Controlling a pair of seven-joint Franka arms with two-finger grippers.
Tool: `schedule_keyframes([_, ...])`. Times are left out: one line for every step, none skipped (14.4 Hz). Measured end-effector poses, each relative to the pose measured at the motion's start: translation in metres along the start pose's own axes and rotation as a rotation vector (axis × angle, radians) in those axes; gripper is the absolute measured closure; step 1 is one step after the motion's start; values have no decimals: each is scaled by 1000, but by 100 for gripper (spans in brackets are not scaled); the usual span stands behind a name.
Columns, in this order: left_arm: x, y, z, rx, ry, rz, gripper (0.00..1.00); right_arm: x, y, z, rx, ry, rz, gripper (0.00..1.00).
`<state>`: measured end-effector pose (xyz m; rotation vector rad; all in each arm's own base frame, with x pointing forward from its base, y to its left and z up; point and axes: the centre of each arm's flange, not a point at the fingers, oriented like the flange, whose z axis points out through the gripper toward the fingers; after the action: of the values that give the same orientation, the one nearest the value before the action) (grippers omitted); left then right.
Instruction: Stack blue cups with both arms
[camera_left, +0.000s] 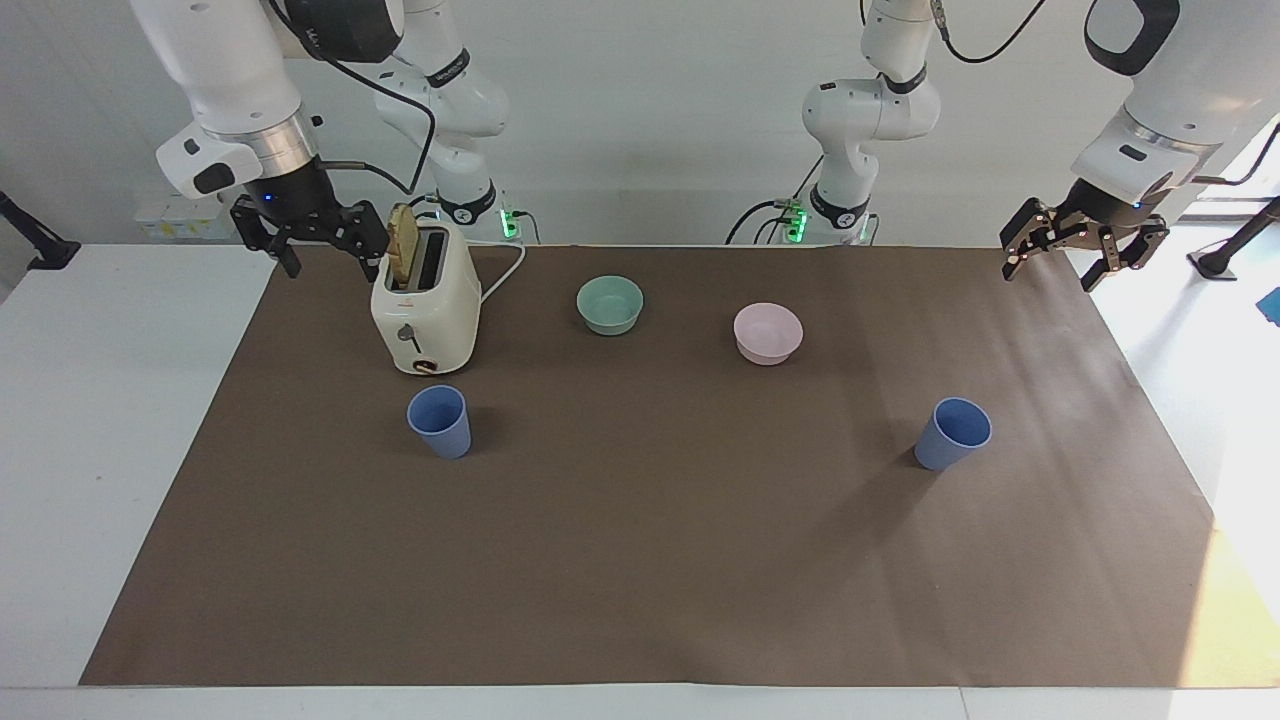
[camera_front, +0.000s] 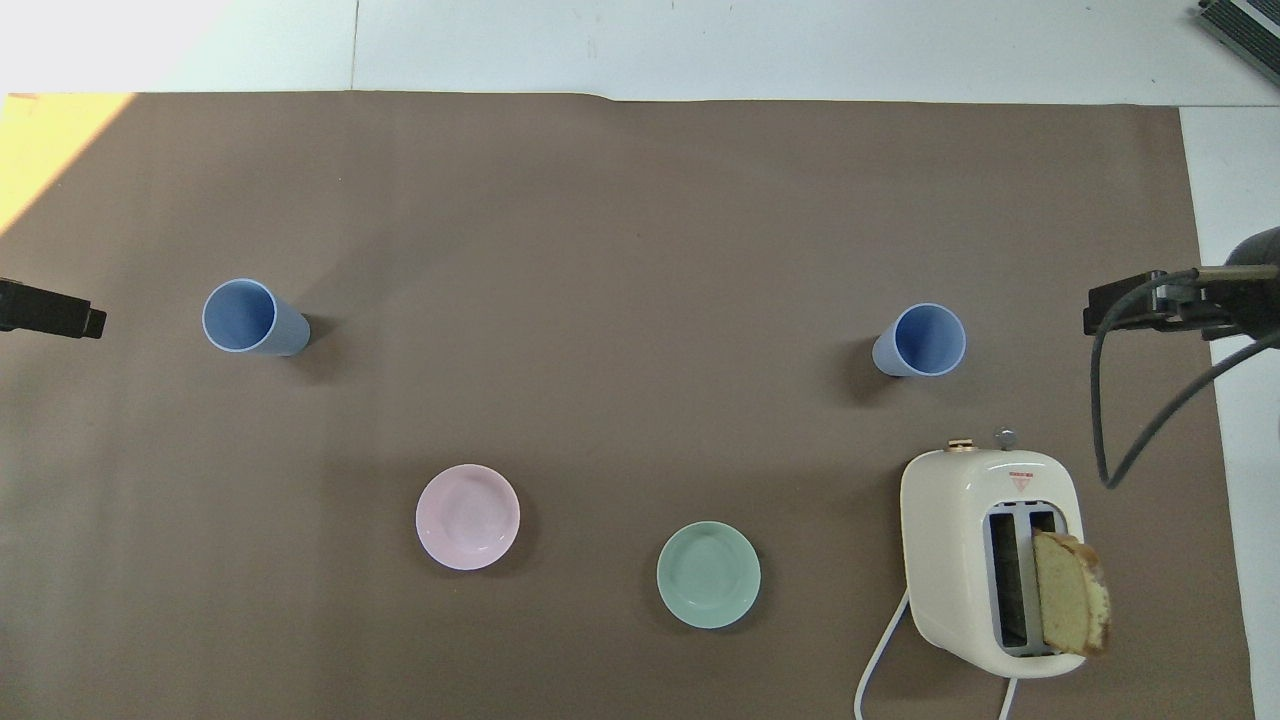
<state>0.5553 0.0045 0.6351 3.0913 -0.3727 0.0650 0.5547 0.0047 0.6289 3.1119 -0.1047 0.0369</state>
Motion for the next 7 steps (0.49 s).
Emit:
schedule_keyframes([0, 1, 0, 0, 0, 1, 0, 0, 0, 0, 0, 0, 0, 0])
schedule_keyframes([0, 2, 0, 0, 0, 3, 0, 0, 0, 0, 0, 0, 0, 0])
schedule_keyframes([1, 3, 0, 0, 0, 5, 0, 0, 0, 0, 0, 0, 0, 0])
schedule_keyframes([1, 4, 0, 0, -1, 7, 0, 0, 0, 0, 0, 0, 0, 0])
schedule_keyframes([1, 4, 0, 0, -1, 7, 0, 0, 0, 0, 0, 0, 0, 0])
schedule_keyframes([1, 4, 0, 0, -1, 7, 0, 0, 0, 0, 0, 0, 0, 0])
schedule_keyframes([1, 4, 0, 0, -1, 7, 0, 0, 0, 0, 0, 0, 0, 0])
